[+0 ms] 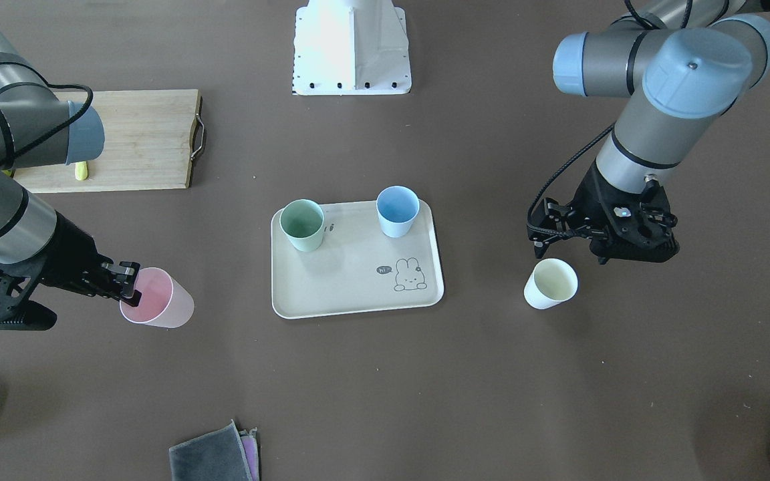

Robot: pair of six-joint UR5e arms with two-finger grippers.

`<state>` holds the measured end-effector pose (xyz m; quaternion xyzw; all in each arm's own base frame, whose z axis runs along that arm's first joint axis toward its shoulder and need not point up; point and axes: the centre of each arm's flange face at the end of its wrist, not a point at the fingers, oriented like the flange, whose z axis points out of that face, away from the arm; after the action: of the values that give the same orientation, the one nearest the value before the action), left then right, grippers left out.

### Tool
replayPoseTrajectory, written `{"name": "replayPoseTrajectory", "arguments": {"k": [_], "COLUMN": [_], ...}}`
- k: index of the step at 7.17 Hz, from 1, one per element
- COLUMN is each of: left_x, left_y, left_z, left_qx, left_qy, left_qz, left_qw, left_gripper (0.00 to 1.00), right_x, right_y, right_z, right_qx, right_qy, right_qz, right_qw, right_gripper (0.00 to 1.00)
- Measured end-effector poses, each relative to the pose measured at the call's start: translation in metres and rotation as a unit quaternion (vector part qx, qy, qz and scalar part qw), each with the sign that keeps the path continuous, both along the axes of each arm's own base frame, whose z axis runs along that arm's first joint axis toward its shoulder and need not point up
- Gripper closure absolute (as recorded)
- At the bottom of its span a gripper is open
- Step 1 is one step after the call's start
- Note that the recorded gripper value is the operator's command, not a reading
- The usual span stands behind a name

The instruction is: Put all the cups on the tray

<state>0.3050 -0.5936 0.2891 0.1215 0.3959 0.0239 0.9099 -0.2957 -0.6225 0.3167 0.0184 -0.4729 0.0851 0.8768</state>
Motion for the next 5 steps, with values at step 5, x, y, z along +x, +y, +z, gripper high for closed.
{"name": "replayPoseTrajectory", "arguments": {"k": [5], "left_x": [0.017], "left_y": [-0.022], "left_z": [0.112], "left_qx": [0.021], "left_qy": [0.015], "left_qz": [0.002], "left_qw": [0.9997], "left_gripper": [0.03], "right_x": [-0.072], "right_y": [0.030], "right_z": [-0.063], "right_qx": [-0.029], "right_qy": [0.022], "right_qz": [0.032], "right_qw": [0.9988], "right_gripper": [1.00]}}
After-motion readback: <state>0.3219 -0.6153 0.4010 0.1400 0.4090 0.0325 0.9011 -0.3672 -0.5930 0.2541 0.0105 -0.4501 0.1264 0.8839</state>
